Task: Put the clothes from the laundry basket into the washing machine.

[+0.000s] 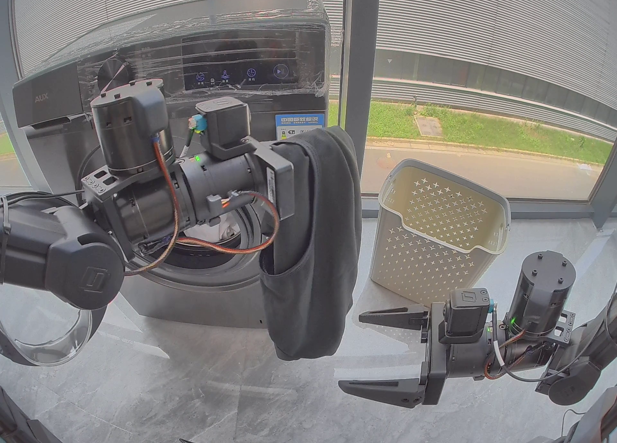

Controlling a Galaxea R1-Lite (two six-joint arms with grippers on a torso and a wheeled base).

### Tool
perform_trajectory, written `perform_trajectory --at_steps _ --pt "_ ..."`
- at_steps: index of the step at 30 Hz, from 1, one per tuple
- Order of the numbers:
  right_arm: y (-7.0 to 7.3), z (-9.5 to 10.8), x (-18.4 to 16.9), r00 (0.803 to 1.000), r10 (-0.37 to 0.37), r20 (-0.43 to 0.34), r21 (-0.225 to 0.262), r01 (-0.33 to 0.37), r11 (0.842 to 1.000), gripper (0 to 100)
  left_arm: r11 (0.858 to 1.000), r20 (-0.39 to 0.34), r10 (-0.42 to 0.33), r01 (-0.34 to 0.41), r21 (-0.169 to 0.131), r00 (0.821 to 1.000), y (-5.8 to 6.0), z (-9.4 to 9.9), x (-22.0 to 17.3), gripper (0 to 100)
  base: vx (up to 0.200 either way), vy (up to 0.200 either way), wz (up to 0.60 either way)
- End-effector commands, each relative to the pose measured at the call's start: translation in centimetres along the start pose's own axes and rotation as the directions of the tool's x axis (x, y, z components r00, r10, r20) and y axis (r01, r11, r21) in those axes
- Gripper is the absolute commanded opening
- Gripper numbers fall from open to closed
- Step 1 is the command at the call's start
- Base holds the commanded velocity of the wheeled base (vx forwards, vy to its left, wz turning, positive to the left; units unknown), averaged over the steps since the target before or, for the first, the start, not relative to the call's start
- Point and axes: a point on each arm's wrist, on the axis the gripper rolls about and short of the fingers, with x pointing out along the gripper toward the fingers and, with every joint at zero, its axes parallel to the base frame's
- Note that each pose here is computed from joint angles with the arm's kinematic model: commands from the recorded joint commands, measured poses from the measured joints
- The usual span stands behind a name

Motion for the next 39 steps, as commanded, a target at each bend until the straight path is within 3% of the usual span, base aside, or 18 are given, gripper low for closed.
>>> perform_trajectory --at_steps 1,3,6,7,10,16,17,19,20,22,23,24,25,28,36,39 --pt "-0.2 0.1 1.0 1.0 0.009 0.002 -0.004 -0.009 1.0 100 0.999 0.021 -0.023 0.023 -0.029 1.0 -1.1 0.3 1.7 0 0.0 0.0 0.0" --pt "-0.8 0.1 1.0 1.0 -0.027 0.005 0.001 0.027 1.0 100 0.998 0.047 -0.037 0.039 -0.045 0.998 -1.6 1.1 1.9 0 0.0 0.0 0.0" --pt "-2.5 0.0 0.4 0.989 -0.148 0.011 0.019 0.148 0.989 100 0.997 0.08 -0.054 0.058 -0.046 0.995 -2.2 2.2 1.9 0 0.0 0.0 0.0" --pt "-3.5 0.2 0.0 0.975 -0.221 0.023 0.027 0.22 0.975 100 0.997 0.095 -0.06 0.064 -0.041 0.994 -2.4 2.8 1.8 0 0.0 0.0 0.0" --pt "-5.3 1.1 -0.8 0.944 -0.323 0.07 0.034 0.322 0.946 100 0.997 0.107 -0.065 0.07 -0.037 0.992 -2.8 3.3 1.5 0 0.0 0.0 0.0" --pt "-7.1 1.7 -2.2 0.902 -0.421 0.099 0.047 0.418 0.907 100 0.996 0.12 -0.074 0.078 -0.03 0.99 -3.1 3.8 1.4 0 0.0 0.0 0.0" --pt "-7.5 1.7 -2.6 0.887 -0.449 0.103 0.053 0.446 0.893 100 0.996 0.131 -0.081 0.086 -0.026 0.988 -3.4 4.2 1.1 0 0.0 0.0 0.0" --pt "-7.9 1.8 -3.1 0.876 -0.47 0.107 0.057 0.467 0.883 100 0.994 0.144 -0.104 0.108 -0.022 0.984 -3.9 4.7 0.9 0 0.0 0.0 0.0" --pt "-7.9 1.8 -3.2 0.876 -0.47 0.107 0.057 0.467 0.883 100 0.994 0.145 -0.105 0.109 -0.022 0.984 -4.0 4.7 0.8 0 0.0 0.0 0.0" --pt "-7.8 2.0 -3.0 0.895 -0.432 0.112 0.04 0.43 0.902 100 0.992 0.163 -0.123 0.127 -0.016 0.979 -4.5 5.4 0.6 0 0.0 0.0 0.0" --pt "-7.8 2.0 -3.0 0.895 -0.432 0.112 0.04 0.43 0.902 100 0.992 0.163 -0.123 0.127 -0.016 0.979 -4.5 5.4 0.6 0 0.0 0.0 0.0" --pt "-7.5 2.1 -2.7 0.924 -0.366 0.111 0.004 0.367 0.93 100 0.99 0.17 -0.134 0.139 -0.014 0.976 -4.9 5.6 0.5 0 0.0 0.0 0.0" --pt "-7.3 2.1 -2.6 0.941 -0.321 0.107 -0.023 0.325 0.945 100 0.99 0.172 -0.137 0.142 -0.014 0.976 -5.0 5.6 0.5 0 0.0 0.0 0.0" --pt "-7.0 2.1 -2.2 0.967 -0.233 0.101 -0.088 0.242 0.966 100 0.988 0.182 -0.149 0.154 -0.011 0.972 -5.4 6.0 0.2 0 0.0 0.0 0.0" --pt "-7.6 5.0 -1.1 0.964 -0.185 0.19 -0.154 0.215 0.964 100 0.981 0.175 -0.189 0.195 -0.016 0.966 -6.8 6.4 -0.5 0 0.0 0.0 0.0" --pt "-7.4 4.8 -0.3 0.972 -0.15 0.18 -0.159 0.179 0.971 100 0.977 0.174 -0.208 0.214 -0.018 0.963 -7.4 6.4 -0.5 0 0.0 0.0 0.0"
